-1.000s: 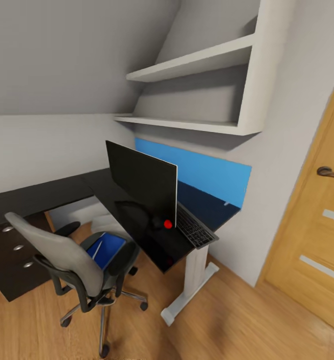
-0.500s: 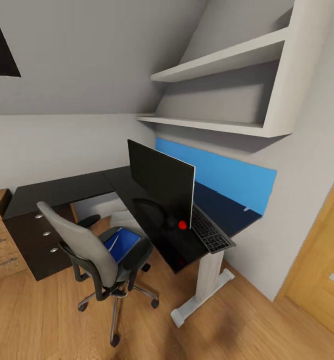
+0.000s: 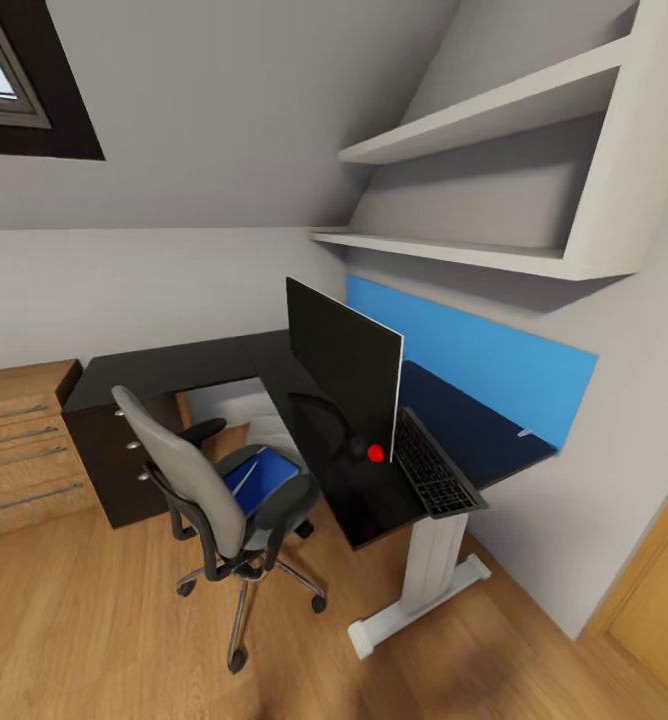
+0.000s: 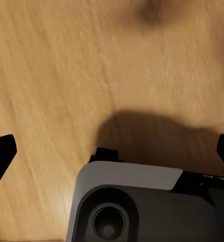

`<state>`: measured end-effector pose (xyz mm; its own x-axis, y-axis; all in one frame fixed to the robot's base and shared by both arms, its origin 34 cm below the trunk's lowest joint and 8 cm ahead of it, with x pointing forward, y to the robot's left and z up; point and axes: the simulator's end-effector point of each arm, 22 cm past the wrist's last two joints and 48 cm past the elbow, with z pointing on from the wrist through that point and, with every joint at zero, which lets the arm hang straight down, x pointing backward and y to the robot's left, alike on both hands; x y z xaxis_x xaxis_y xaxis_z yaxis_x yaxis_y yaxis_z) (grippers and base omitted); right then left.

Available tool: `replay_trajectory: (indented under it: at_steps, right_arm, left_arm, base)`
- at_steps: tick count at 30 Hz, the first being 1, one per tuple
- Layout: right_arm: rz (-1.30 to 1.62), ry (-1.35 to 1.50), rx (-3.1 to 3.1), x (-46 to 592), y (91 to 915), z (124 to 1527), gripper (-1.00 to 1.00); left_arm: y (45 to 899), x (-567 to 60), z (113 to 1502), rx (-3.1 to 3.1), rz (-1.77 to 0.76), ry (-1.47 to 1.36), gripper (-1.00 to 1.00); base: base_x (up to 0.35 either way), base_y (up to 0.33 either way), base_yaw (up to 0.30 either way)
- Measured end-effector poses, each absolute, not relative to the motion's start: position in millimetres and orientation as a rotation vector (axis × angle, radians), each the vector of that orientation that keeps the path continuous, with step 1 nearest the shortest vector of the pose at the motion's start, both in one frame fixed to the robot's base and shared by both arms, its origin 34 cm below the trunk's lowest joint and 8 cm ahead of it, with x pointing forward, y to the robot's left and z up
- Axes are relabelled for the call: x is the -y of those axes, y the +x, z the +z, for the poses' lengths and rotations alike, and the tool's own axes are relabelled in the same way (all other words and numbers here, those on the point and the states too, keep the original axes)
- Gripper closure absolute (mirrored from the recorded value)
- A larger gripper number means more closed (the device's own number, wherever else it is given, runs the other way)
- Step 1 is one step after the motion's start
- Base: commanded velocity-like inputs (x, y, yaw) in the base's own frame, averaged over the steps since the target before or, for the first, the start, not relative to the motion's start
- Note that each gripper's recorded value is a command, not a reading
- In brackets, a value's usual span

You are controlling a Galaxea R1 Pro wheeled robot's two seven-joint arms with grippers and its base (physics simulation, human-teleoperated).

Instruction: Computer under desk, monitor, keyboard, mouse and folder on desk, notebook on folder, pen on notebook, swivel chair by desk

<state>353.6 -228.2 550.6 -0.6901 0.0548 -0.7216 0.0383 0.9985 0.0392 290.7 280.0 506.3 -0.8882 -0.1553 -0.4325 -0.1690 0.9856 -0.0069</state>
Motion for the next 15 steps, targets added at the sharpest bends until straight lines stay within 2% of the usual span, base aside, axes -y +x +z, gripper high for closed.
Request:
replay_trajectory:
  at_steps: [15]
  right_arm:
    - [0.026,0.062,-2.333,228.8,353.9,550.7,-1.00]
  left_arm:
    - [290.7,-282.0,506.4,-2.684,0.048,-0.237,-1.00]
  base:
    - [0.000,-0.019,0.287]
